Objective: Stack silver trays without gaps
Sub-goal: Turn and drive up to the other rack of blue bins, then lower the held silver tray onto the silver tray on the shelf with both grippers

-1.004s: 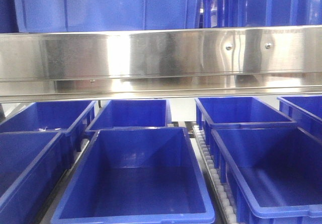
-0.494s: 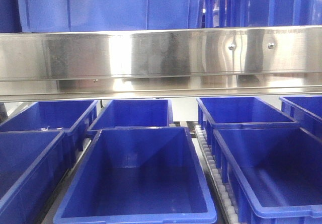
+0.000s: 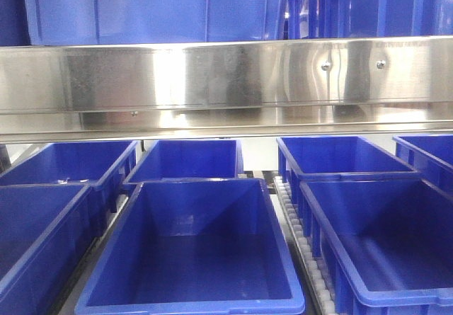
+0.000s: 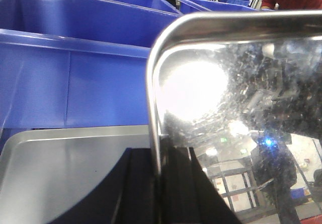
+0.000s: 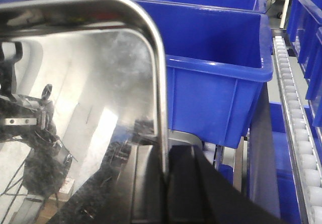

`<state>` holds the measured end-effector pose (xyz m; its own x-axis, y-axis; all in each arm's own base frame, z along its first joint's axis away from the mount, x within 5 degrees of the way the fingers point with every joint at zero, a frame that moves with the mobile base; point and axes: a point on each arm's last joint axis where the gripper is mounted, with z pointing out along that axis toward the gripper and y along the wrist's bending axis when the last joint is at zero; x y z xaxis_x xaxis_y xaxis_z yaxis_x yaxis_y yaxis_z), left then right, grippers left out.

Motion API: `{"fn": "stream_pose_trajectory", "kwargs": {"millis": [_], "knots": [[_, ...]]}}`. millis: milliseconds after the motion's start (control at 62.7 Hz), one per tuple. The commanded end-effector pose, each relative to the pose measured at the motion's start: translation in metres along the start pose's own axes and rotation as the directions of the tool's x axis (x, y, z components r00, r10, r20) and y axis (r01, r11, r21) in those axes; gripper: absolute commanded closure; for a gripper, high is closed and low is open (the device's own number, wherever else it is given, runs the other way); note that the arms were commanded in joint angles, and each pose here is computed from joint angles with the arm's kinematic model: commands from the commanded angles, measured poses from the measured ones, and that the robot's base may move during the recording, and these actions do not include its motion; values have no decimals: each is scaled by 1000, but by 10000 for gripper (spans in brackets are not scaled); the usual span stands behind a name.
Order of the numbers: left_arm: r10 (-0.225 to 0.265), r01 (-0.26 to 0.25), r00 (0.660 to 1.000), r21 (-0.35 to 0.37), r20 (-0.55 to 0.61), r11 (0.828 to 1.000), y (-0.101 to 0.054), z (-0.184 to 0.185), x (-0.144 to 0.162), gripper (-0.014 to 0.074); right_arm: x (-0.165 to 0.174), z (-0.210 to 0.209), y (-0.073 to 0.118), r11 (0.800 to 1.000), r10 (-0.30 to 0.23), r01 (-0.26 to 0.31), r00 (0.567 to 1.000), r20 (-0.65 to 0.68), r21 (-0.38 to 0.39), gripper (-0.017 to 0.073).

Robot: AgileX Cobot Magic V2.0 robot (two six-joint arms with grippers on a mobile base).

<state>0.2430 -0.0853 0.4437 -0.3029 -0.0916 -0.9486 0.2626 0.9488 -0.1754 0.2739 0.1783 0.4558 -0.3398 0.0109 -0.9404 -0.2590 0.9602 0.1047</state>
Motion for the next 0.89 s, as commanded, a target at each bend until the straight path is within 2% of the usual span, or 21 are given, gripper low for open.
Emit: {"fn": "stream_pose_trajectory", "kwargs": {"millis": [0,207,398,510,574,622,733,877], "knots": [[-15,14,999,31,40,999,-5,-3,-6,611,-12,-7,5,998,12,-6,996,90,-66,638],[-16,14,999,33,50,999,-5,-3,-6,611,-12,-7,5,997,12,-6,995,96,-71,638],[-16,14,999,32,44,999,-5,-4,-6,611,-16,-8,9,994,16,-1,991,136,-107,638],[24,-25,999,9,48,1000,-3,-3,-6,611,-16,-7,10,992,34,-16,990,138,-127,638],[27,-27,999,-16,34,1000,3,1,-5,611,-10,-2,13,988,82,-70,993,82,-139,638],[24,-23,999,-35,22,999,8,5,-4,611,-3,5,13,988,98,-94,995,27,-124,638],[12,-12,1000,-82,-6,997,21,20,1,611,12,22,14,994,83,-87,994,-64,-68,638],[-7,-2,998,-137,-64,991,38,43,11,611,31,47,18,997,60,-65,989,-137,-34,638]]}}
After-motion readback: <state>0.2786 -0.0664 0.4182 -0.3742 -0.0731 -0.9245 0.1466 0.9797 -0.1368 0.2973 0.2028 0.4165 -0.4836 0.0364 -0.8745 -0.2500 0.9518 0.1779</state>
